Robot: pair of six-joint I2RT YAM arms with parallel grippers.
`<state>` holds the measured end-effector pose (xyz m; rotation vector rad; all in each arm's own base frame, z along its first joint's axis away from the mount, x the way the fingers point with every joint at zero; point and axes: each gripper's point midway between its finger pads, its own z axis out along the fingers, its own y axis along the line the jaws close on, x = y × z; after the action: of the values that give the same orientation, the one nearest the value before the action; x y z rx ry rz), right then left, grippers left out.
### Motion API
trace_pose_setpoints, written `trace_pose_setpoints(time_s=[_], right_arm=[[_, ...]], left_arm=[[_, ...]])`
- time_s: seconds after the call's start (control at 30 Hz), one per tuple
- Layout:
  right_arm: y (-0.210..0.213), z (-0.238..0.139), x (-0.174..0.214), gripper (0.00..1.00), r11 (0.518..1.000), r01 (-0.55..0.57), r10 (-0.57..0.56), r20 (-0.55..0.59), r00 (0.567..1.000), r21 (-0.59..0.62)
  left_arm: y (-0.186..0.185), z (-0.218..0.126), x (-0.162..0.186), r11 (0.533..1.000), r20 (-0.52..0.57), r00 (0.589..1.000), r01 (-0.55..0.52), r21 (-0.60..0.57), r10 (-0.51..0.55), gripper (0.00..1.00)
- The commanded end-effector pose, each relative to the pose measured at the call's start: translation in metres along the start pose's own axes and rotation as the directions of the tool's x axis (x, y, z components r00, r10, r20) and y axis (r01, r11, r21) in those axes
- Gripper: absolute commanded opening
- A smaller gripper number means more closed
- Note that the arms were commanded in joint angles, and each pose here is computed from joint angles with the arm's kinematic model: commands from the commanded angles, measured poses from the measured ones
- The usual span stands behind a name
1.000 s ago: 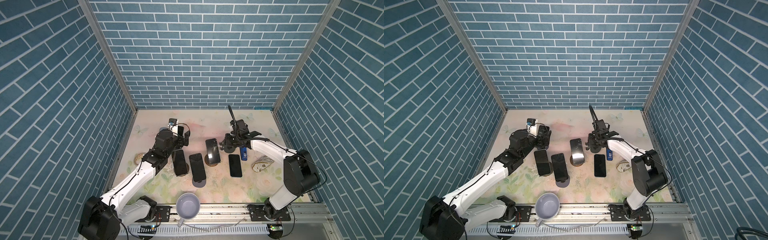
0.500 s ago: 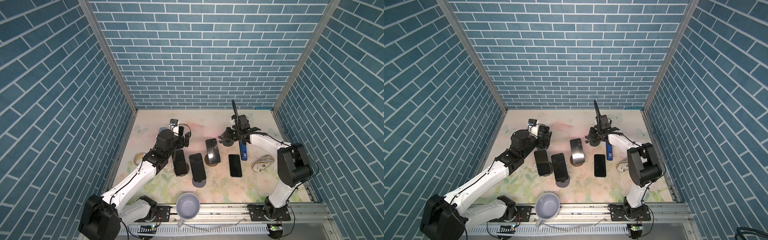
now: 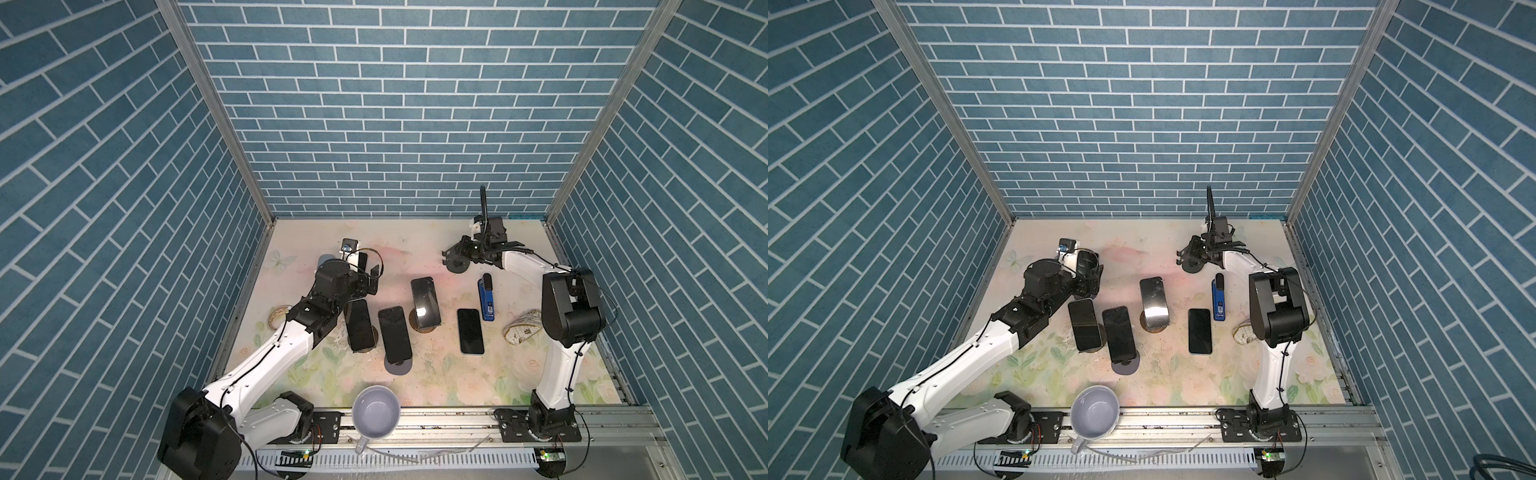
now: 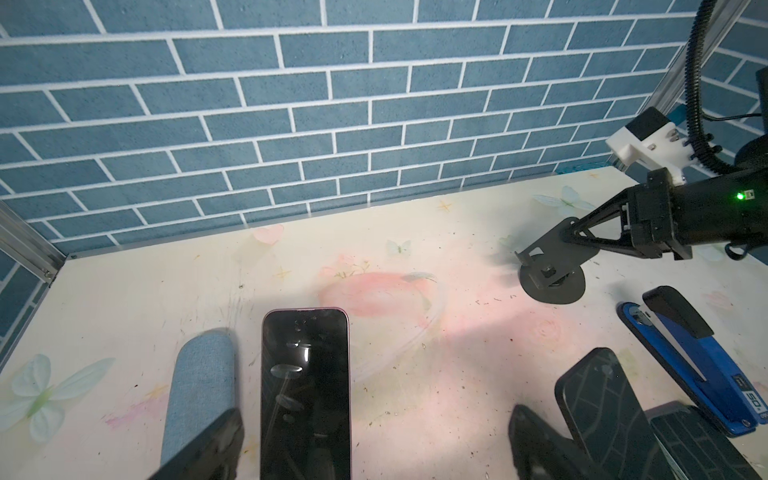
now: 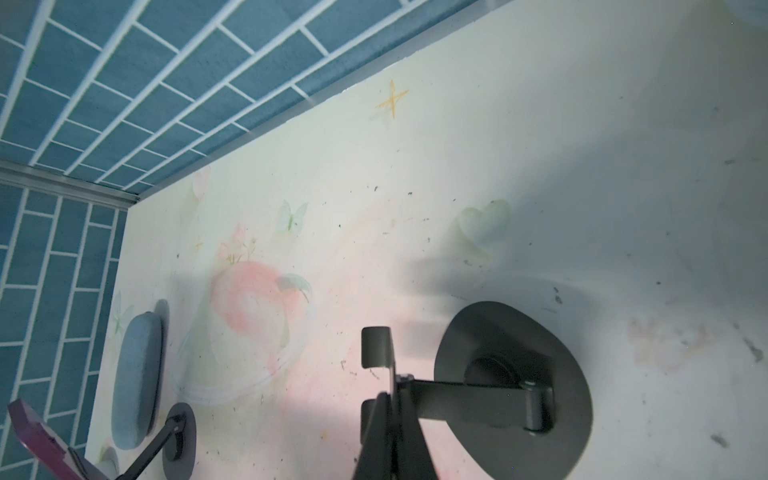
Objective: Remove the phone from the phone stand
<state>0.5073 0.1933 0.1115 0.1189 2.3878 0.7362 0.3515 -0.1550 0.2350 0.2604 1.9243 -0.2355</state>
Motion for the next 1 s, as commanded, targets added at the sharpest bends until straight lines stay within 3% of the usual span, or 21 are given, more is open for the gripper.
trace_pose_setpoints(time_s=[0.0, 0.4, 0.7, 0.97], right_arm=[[-0.018, 0.012, 0.005, 0.00, 0.999, -0.044, 0.045, -0.028, 0.999, 0.019], [-0.045, 0.015, 0.018, 0.37, 0.994, -0.113, 0.113, -0.037, 0.993, -0.009], [-0.048, -0.013, 0.012, 0.71, 0.995, -0.074, 0.074, 0.002, 0.997, 0.067], [-0.048, -0.053, 0.010, 0.83, 0.989, -0.015, 0.008, 0.051, 0.999, 0.148]], left_arm=[[-0.001, -0.004, -0.010, 1.000, 0.019, 1.000, -0.013, -0.007, 0.013, 1.00], [0.001, -0.007, -0.008, 1.000, 0.015, 1.000, -0.017, -0.017, 0.017, 1.00], [0.001, -0.008, -0.006, 1.000, 0.011, 1.000, -0.024, -0.017, 0.024, 1.00], [0.000, -0.006, -0.004, 0.999, 0.007, 1.000, -0.030, -0.014, 0.030, 1.00]])
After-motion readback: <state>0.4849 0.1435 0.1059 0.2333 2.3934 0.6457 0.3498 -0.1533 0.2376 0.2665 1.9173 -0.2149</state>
